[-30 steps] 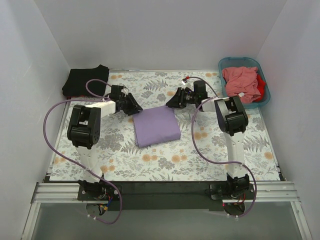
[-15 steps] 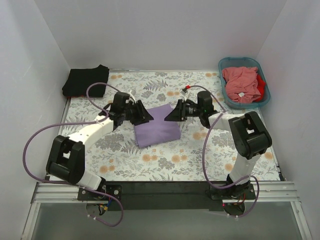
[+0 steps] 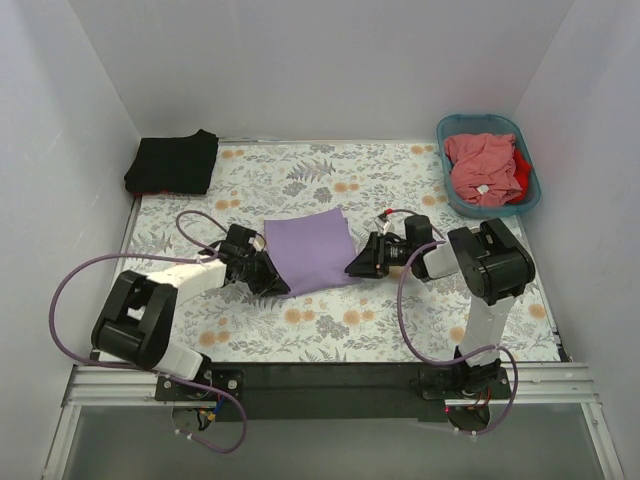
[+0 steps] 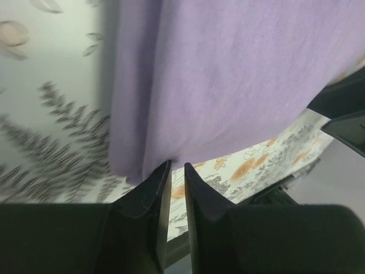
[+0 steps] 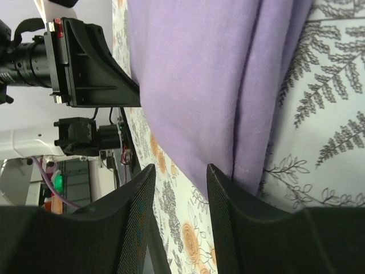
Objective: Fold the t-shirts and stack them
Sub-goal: Fold the tshirt
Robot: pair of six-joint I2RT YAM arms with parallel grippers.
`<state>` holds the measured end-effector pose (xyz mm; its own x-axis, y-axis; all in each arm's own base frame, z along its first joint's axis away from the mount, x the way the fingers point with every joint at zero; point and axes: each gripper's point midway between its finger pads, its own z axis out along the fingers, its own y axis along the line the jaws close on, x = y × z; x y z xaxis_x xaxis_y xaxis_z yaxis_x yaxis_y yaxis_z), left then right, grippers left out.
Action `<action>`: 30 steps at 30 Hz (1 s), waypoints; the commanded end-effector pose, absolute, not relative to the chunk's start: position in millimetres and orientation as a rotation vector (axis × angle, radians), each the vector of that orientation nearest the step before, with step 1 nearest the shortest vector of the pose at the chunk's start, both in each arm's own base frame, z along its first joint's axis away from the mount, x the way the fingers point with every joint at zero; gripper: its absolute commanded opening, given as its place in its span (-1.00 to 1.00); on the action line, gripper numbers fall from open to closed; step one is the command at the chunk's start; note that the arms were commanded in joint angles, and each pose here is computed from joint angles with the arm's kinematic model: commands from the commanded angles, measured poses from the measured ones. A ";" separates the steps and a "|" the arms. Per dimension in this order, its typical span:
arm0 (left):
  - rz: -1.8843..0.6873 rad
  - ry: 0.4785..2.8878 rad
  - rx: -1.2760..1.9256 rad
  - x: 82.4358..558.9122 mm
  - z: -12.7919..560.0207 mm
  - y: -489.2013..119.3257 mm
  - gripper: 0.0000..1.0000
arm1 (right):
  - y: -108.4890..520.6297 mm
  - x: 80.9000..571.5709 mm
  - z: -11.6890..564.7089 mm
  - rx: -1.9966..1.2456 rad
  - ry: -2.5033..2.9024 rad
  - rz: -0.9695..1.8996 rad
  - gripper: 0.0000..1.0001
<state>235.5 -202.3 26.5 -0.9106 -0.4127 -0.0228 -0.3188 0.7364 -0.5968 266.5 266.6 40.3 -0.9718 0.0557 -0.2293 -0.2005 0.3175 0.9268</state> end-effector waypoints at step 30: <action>-0.316 2.088 -0.364 279.0 154.4 -85.5 0.40 | 390.1 258.5 82.1 -0.232 2.227 1.843 -0.02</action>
